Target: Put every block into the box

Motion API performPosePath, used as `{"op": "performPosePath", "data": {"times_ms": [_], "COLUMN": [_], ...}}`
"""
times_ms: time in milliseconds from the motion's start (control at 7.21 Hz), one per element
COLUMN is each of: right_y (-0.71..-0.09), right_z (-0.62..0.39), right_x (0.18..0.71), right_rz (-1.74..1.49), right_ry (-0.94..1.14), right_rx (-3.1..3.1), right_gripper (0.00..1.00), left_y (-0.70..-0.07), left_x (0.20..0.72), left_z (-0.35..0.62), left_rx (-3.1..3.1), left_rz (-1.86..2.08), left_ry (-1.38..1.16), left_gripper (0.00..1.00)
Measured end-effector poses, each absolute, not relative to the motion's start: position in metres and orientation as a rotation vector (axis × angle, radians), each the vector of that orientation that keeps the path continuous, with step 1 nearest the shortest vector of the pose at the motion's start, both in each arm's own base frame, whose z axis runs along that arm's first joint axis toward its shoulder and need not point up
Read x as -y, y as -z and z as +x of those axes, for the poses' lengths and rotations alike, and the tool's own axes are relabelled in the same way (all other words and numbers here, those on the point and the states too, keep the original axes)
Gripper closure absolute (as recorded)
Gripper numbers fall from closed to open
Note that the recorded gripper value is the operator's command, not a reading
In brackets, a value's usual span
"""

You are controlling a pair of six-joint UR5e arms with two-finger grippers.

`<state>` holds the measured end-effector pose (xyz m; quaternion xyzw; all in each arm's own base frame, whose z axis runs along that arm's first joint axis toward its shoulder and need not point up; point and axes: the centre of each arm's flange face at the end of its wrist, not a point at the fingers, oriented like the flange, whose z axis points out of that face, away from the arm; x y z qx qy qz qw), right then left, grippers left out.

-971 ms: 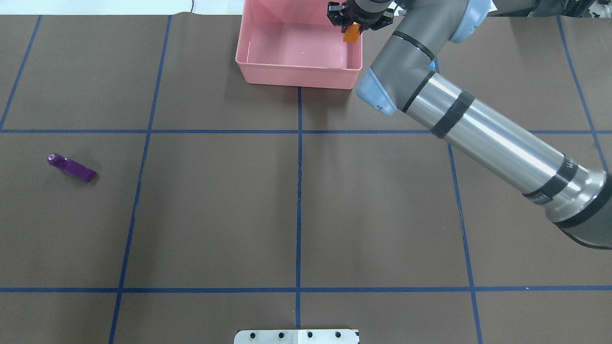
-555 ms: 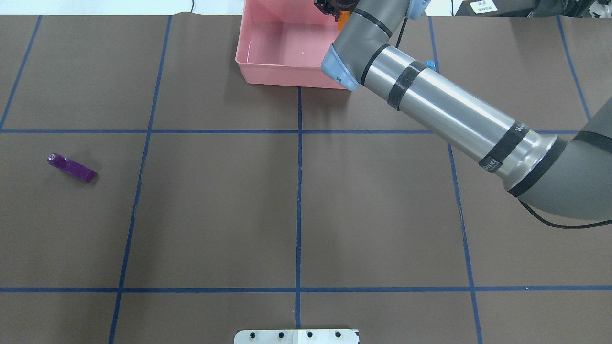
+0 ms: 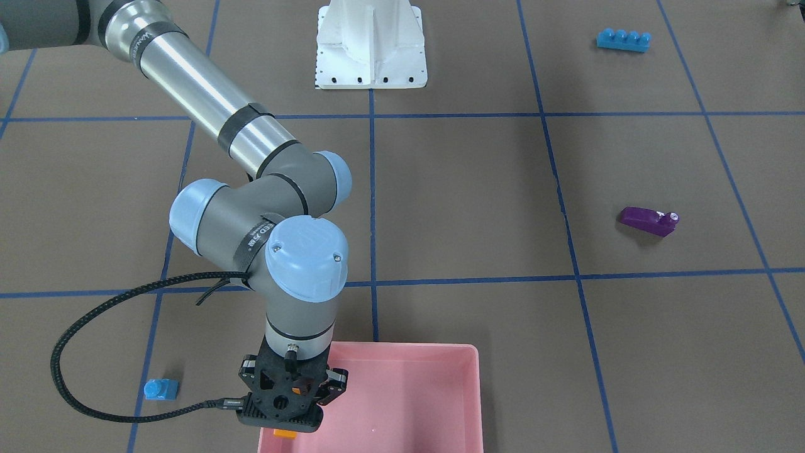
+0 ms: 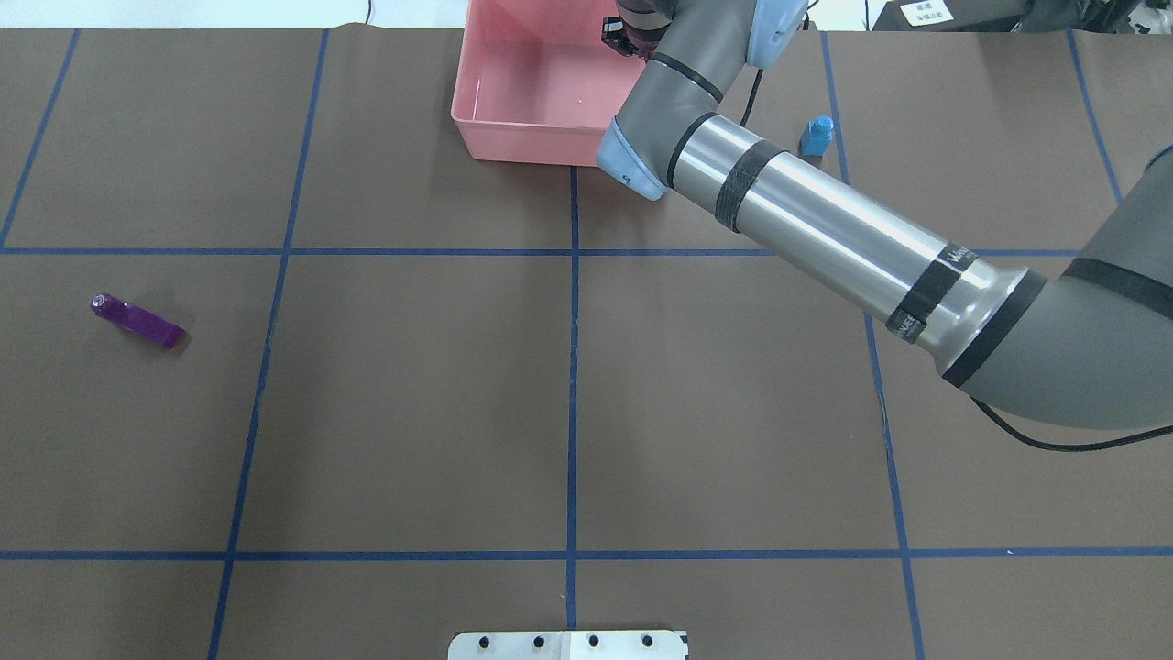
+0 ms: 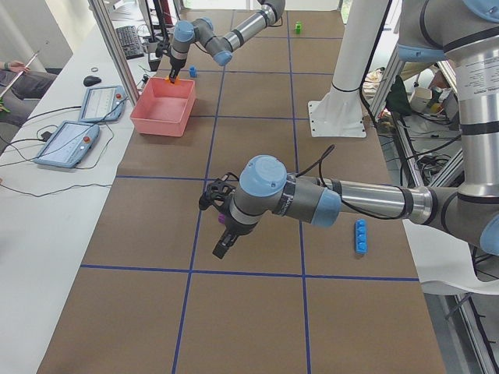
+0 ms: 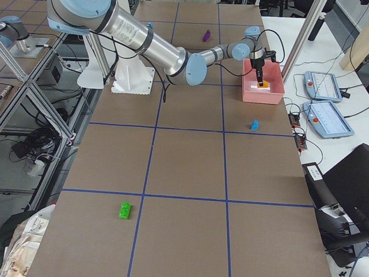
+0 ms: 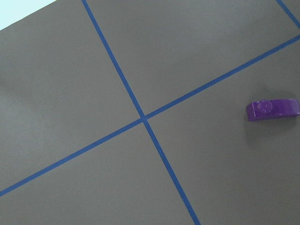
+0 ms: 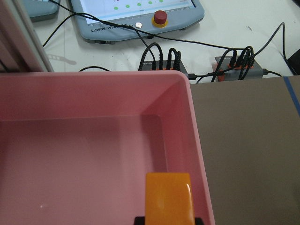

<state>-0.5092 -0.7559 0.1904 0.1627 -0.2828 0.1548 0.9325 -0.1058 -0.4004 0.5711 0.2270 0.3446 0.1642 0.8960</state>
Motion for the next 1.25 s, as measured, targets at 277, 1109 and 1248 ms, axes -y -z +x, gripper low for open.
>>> {"op": "performPosePath", "data": {"times_ms": [277,1109,1248], "right_y": [-0.185,-0.177,-0.215], "right_z": [-0.507,-0.33,-0.273], "right_x": [0.755,0.683,0.653], "right_rz": [0.307,0.228,0.24], "right_ry": [-0.326,-0.104,-0.058], "right_rx": [0.603,0.721,0.727], "right_gripper": [0.0,0.0,0.0], "left_y": [-0.569,-0.558,-0.558], "left_x": [0.402,0.399,0.401], "left_z": [-0.106,-0.073,-0.058], "left_rx": [-0.71,-0.81,-0.829], "left_rz": [0.485,0.602,0.591], "left_ry": [-0.346,-0.47,-0.506], "left_gripper": [0.0,0.0,0.0]}}
